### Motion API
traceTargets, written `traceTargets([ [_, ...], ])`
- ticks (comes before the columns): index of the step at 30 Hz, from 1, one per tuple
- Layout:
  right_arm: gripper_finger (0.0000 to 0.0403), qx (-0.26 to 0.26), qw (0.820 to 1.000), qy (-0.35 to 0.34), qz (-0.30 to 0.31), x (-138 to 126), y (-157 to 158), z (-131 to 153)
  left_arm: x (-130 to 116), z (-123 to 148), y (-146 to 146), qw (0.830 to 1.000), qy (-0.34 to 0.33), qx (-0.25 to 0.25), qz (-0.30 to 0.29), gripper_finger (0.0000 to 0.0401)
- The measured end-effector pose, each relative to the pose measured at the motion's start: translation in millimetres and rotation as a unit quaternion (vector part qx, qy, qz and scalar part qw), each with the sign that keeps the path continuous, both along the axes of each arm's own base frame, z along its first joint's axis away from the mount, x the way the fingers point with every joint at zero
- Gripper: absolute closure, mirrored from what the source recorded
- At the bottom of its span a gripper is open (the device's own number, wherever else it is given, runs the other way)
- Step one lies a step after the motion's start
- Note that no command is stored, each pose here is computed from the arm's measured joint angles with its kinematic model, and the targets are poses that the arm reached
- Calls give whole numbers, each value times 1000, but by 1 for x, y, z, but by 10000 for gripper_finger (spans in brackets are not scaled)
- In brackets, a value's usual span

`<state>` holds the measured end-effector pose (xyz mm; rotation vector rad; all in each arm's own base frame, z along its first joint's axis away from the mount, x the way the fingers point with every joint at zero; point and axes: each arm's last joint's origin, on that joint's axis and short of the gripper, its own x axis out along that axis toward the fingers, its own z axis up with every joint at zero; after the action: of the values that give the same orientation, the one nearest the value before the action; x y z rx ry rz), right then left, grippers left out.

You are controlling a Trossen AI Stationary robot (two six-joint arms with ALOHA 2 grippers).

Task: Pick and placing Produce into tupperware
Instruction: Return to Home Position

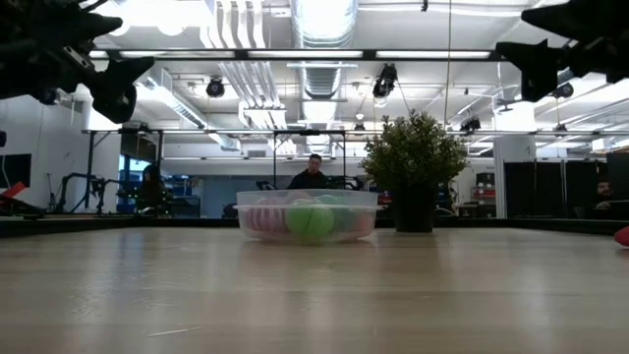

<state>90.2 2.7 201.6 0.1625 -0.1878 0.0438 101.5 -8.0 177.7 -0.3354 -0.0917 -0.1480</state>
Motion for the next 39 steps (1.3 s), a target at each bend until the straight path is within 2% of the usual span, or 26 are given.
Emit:
traceTargets([
  [5, 167, 0, 1000, -3, -1, 5, 0, -17, 0, 0, 0, 1000, 0, 1, 0, 161],
  [11, 167, -4, 1000, 13, -6, 6, 0, -20, 0, 0, 0, 1000, 0, 2, 0, 161],
  [14, 167, 4, 999, 47, -17, 6, -1, -26, 0, 0, 0, 1000, 0, 2, 0, 161],
  [17, 167, 38, 995, 83, -38, 7, -2, -33, 0, 0, 0, 1000, 0, 2, 0, 161],
  [21, 168, 24, 994, 105, -8, 9, 0, -37, 0, -1, 0, 1000, 2, 2, -1, 161],
  [25, 168, -3, 992, 123, -9, 11, 0, -40, 0, 0, 0, 1000, -1, 2, -1, 161],
  [28, 168, -3, 991, 134, -9, 12, 0, -41, 0, 0, 0, 1000, -4, 2, -1, 161],
  [34, 167, 32, 989, 144, -7, 13, 0, -43, 0, 0, 0, 1000, -3, 2, -1, 161],
  [39, 168, 31, 989, 145, -7, 13, 0, -43, 0, 0, 0, 1000, -3, 2, -1, 161],
])
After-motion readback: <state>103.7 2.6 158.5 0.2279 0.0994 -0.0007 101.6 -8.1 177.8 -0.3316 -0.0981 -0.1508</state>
